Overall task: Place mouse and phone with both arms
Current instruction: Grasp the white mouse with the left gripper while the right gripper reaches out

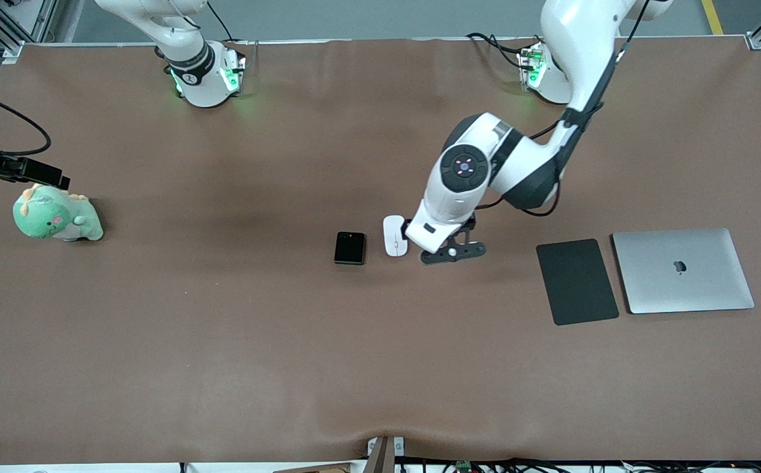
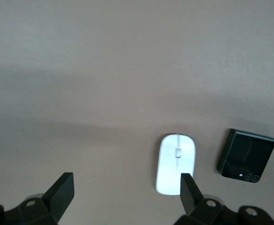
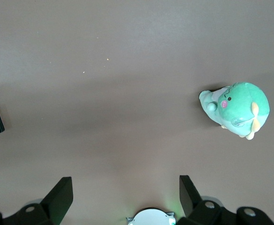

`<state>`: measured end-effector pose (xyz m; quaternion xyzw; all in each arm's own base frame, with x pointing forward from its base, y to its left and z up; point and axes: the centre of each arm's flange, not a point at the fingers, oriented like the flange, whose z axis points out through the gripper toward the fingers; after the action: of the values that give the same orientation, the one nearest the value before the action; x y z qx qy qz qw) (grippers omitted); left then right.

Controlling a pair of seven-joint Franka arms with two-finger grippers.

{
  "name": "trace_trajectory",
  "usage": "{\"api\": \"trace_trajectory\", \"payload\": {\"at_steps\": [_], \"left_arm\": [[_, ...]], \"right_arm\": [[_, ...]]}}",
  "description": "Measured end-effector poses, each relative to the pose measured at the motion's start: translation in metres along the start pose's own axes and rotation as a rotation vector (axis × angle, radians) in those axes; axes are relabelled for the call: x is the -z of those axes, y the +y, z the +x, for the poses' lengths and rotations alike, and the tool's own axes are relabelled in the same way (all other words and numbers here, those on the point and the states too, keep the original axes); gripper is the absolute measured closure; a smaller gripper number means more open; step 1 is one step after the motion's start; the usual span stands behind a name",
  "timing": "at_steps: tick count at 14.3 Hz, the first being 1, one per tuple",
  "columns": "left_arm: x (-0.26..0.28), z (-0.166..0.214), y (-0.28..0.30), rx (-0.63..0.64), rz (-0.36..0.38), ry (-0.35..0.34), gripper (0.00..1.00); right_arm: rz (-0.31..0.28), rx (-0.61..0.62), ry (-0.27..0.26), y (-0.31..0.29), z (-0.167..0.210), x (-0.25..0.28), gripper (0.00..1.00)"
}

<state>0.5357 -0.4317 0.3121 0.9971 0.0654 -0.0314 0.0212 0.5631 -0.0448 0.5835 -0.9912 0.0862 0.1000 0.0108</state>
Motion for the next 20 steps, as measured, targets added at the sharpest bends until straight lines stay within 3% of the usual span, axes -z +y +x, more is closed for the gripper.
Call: {"api": "trace_trajectory", "payload": {"at_steps": [9,16,19,20], "left_arm": [[-0.102,-0.034,0.046,0.004,-0.028,0.021,0.00],[-0.130,-0.050,0.053,0.016,-0.001,-0.004,0.13],[-0.136,-0.055,0.055,0.008,0.005,-0.010,0.18],[-0.137,-0.056,0.056,0.007,0.007,-0.010,0.25]], "right_arm": [[0.003,-0.039,-0.044,0.021,0.015,-0.021,0.00],[0.005,-0.037,-0.064,0.019,0.023,-0.038,0.00],[0.032,-0.034,-0.069,0.014,0.036,-0.053,0.00],[0.043,-0.033,-0.075,0.012,0.041,-0.060,0.00]]}}
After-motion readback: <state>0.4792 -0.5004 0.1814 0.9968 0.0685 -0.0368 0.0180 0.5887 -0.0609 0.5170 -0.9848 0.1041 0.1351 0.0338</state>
